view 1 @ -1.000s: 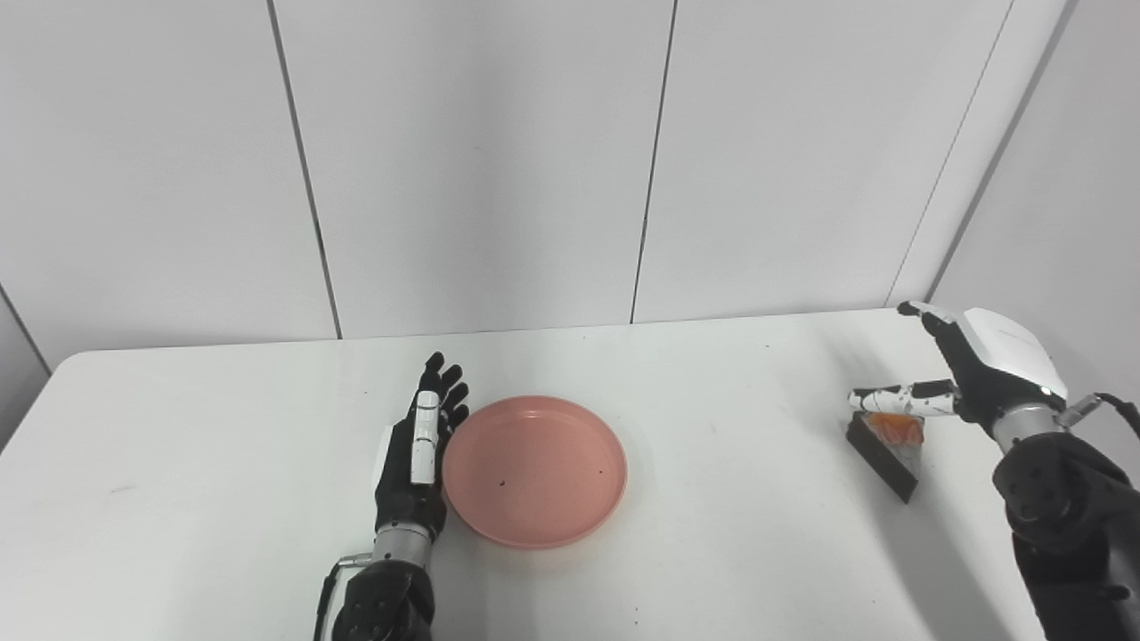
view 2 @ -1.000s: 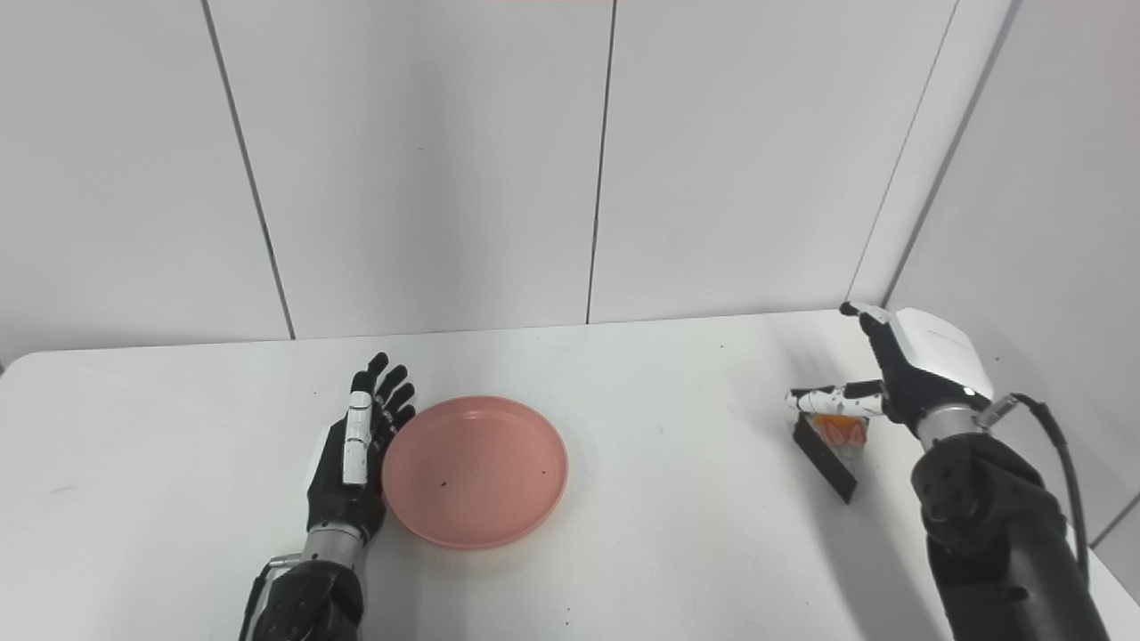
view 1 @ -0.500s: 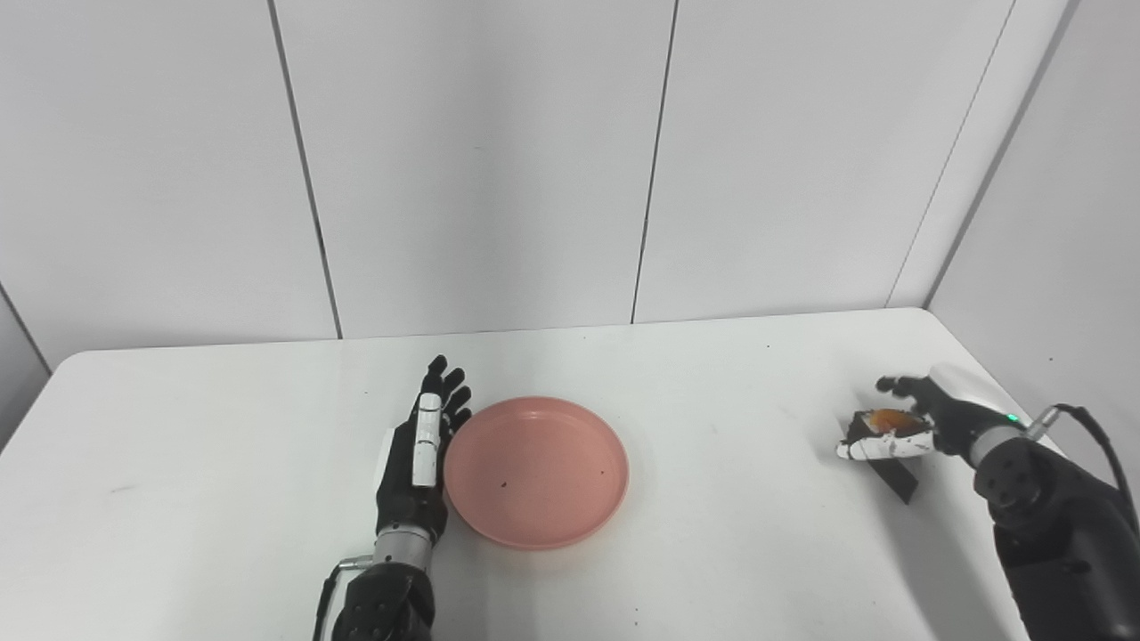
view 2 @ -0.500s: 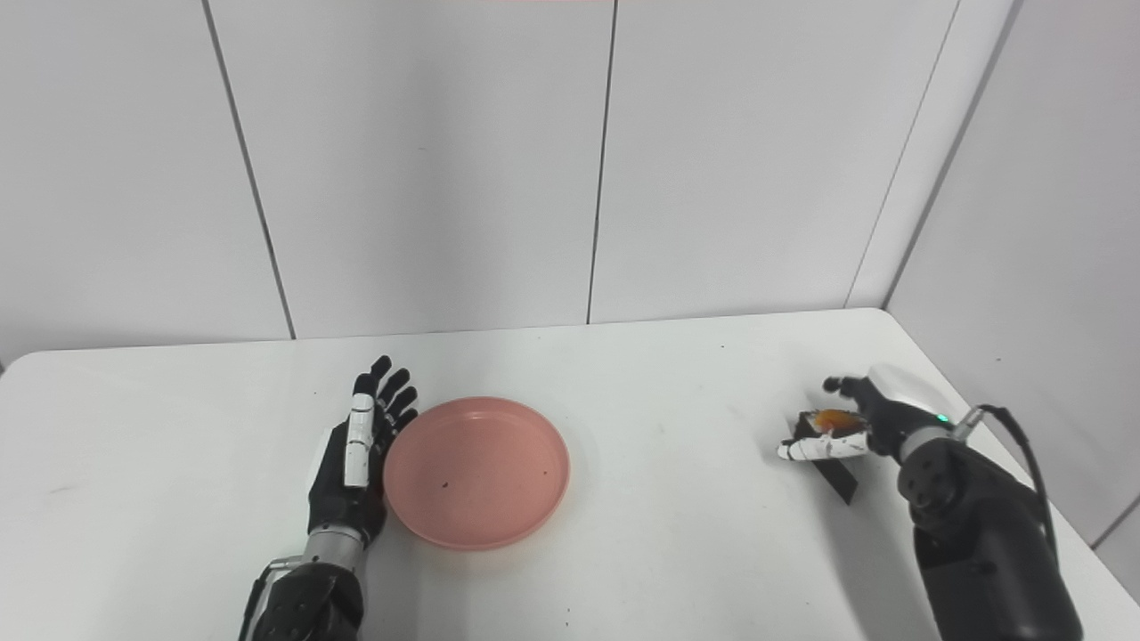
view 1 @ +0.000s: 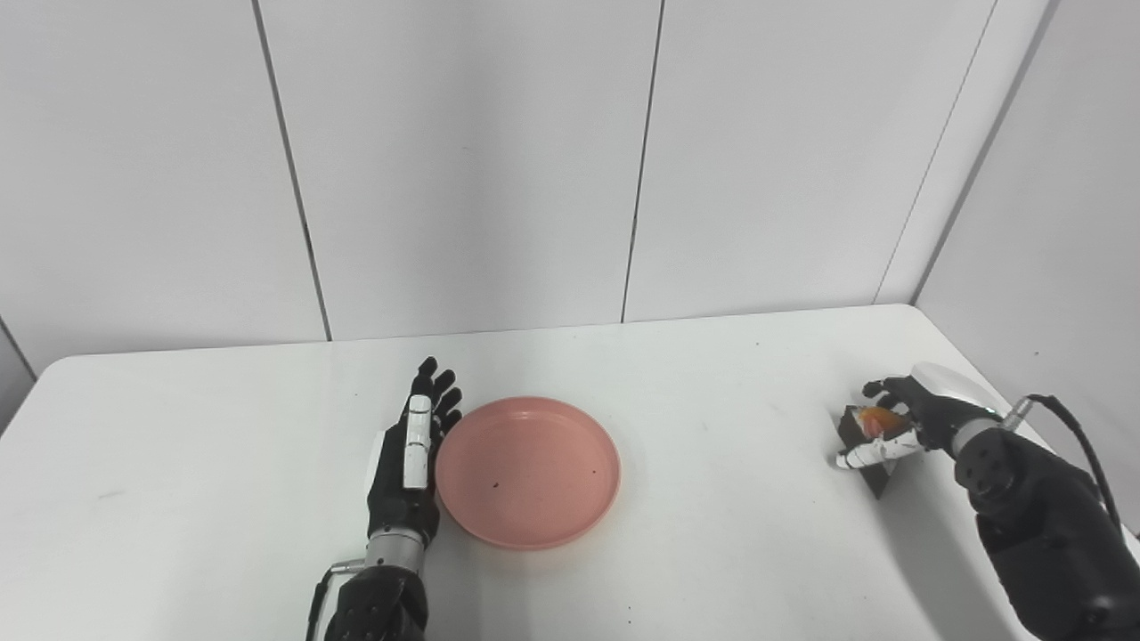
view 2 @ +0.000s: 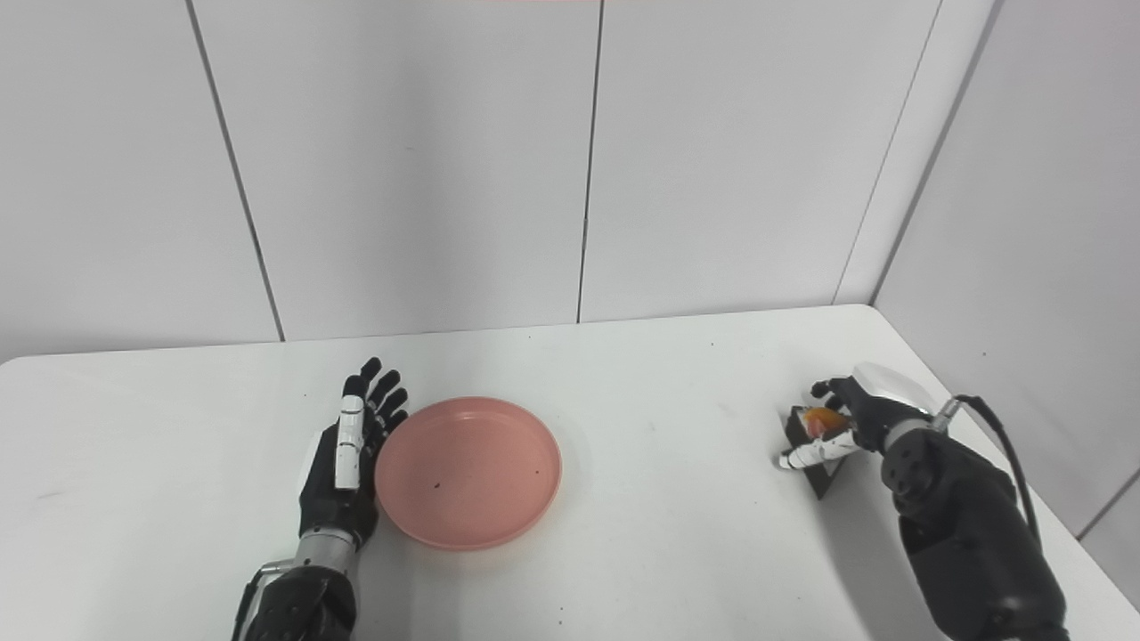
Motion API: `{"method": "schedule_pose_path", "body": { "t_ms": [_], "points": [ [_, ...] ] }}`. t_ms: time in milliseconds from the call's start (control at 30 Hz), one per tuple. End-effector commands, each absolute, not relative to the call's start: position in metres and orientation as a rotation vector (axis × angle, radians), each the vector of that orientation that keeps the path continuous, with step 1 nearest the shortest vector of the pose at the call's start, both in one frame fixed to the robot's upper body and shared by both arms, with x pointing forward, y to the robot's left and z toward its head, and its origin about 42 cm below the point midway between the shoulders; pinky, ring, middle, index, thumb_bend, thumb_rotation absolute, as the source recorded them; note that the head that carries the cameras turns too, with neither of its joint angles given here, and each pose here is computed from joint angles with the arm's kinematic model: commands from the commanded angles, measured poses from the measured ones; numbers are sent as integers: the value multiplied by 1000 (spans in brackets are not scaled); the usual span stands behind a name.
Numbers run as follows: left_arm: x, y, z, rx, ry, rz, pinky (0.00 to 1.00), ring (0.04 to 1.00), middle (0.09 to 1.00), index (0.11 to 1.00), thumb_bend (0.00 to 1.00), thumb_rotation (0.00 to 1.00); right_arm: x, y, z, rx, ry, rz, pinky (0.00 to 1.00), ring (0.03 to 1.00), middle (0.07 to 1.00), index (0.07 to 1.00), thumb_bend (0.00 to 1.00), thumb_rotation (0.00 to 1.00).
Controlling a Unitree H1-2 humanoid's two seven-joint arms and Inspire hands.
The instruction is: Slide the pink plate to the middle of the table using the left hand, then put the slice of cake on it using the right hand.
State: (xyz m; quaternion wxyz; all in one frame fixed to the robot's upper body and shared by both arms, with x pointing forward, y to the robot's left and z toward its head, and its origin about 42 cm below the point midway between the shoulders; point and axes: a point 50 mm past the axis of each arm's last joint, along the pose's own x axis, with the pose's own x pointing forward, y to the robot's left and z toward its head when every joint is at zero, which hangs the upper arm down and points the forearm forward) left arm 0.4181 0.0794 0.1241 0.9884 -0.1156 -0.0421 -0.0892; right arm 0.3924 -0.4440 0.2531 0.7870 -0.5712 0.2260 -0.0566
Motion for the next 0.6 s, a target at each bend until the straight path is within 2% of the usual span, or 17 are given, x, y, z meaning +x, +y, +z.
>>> {"method": "schedule_pose_path", "body": {
  "t_ms": [0, 67, 133, 167, 333, 400, 433, 500, 533, 567],
  "points": [
    [402, 85, 96, -218, -17, -162, 916, 922, 934, 925, 652, 1000, 396, -450, 271, -1256, 464, -138, 503, 570, 635, 800, 839, 193],
    [402, 85, 97, -219, -19, -162, 915, 921, 933, 925, 650, 1000, 395, -450, 272, -1260, 459, -136, 481, 544, 612, 787, 814, 148],
    [403, 86, 97, -217, -20, -163, 909, 918, 930, 923, 644, 1000, 394, -450, 273, -1273, 456, -136, 481, 535, 607, 740, 756, 32],
    [403, 86, 97, -220, -19, -163, 910, 919, 931, 924, 645, 1000, 394, -450, 273, -1284, 456, -134, 459, 520, 601, 726, 735, 17],
    [403, 85, 97, -231, -20, -161, 916, 923, 934, 925, 641, 991, 393, -451, 273, -1323, 436, -140, 379, 463, 554, 654, 648, 74],
    [402, 84, 98, -226, -21, -160, 913, 920, 931, 921, 640, 990, 393, -452, 273, -1307, 428, -149, 357, 439, 501, 633, 573, 15],
    [402, 84, 98, -228, -19, -159, 911, 920, 930, 918, 635, 993, 394, -452, 273, -1298, 421, -157, 310, 383, 442, 554, 538, 8],
    [402, 84, 98, -226, -18, -162, 916, 925, 935, 925, 639, 995, 394, -451, 273, -1291, 400, -182, 240, 306, 463, 495, 532, 5],
    [402, 84, 98, -225, -18, -166, 916, 925, 935, 925, 639, 995, 394, -450, 272, -1295, 384, -200, 240, 306, 463, 495, 532, 5],
    [402, 84, 98, -226, -16, -167, 923, 930, 940, 930, 642, 998, 393, -450, 272, -1296, 375, -212, 203, 266, 467, 486, 532, 4]
  ]
}}
